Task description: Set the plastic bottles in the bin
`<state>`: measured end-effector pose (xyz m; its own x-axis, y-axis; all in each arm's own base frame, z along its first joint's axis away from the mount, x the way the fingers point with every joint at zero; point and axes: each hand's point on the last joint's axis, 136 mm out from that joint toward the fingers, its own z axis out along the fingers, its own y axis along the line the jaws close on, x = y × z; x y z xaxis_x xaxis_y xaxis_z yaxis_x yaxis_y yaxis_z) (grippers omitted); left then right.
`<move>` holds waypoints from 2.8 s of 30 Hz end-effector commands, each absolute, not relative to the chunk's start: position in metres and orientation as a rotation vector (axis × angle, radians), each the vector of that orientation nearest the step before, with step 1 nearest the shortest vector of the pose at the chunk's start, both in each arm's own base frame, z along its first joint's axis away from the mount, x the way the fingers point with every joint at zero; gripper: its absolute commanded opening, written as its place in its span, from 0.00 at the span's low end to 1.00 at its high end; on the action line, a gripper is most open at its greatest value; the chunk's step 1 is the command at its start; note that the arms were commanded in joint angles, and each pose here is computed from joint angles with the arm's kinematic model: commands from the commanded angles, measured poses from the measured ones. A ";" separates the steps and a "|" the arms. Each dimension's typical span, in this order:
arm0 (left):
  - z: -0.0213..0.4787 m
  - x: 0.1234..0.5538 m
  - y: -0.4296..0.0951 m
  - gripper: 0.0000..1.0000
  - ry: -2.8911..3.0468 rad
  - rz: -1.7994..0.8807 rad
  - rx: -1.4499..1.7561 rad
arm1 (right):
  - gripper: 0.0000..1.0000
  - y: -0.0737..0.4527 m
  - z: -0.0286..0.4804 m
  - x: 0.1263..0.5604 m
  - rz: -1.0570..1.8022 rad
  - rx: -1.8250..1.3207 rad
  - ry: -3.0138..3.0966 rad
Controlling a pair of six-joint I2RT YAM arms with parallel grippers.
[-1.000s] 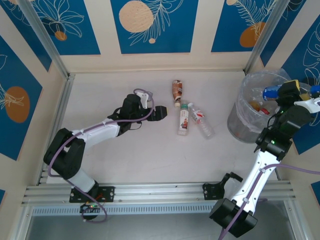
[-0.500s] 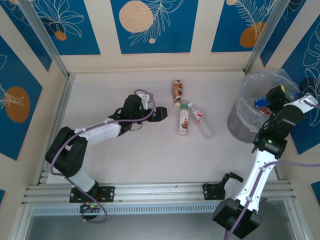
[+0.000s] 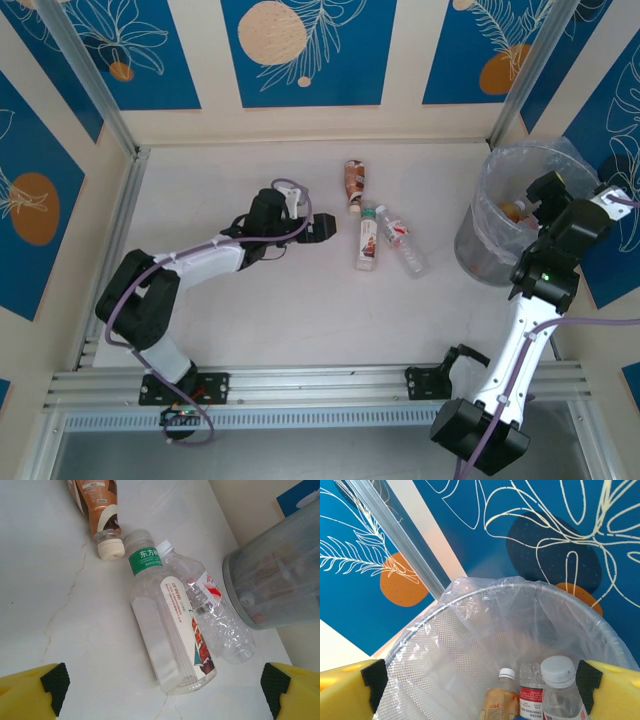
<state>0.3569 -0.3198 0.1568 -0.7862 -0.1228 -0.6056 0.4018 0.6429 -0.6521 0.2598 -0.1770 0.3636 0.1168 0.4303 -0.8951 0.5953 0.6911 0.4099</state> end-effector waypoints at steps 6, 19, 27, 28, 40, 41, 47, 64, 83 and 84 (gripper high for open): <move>0.156 0.366 -0.324 0.99 2.262 -1.103 0.199 | 0.99 -0.131 0.386 0.285 -0.012 0.662 1.623; 0.121 0.377 -0.297 1.00 2.387 -0.925 -0.008 | 1.00 0.041 0.336 0.331 0.461 0.083 2.011; 0.121 0.378 -0.297 0.99 2.396 -0.930 -0.035 | 1.00 0.083 0.259 0.341 0.436 -0.066 2.287; 0.120 0.377 -0.298 1.00 2.419 -0.925 -0.036 | 0.99 0.085 0.248 0.343 0.450 -0.064 2.332; 0.106 0.371 -0.288 1.00 2.507 -0.848 -0.080 | 1.00 0.071 0.117 0.372 0.133 -0.119 2.835; 0.105 0.370 -0.287 1.00 2.508 -0.841 -0.079 | 1.00 0.070 0.111 0.370 0.122 -0.139 2.862; 0.101 0.371 -0.284 1.00 2.517 -0.824 -0.109 | 1.00 0.056 0.091 0.367 -0.004 -0.182 2.938; 0.097 0.369 -0.279 1.00 2.537 -0.802 -0.133 | 0.99 0.100 0.063 0.387 0.098 -0.372 2.958; 0.090 0.371 -0.283 1.00 2.556 -0.826 -0.141 | 0.97 0.101 0.028 0.402 0.092 -0.439 3.039; 0.089 0.370 -0.283 1.00 2.559 -0.824 -0.140 | 0.93 0.098 0.028 0.402 0.079 -0.428 3.042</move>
<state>0.3667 -0.2838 0.0877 -0.8923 -0.2144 -0.3972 0.0532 0.8239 -0.5643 0.4052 0.1051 0.0291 -0.9565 -0.2733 -0.1022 -0.2799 0.9583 0.0574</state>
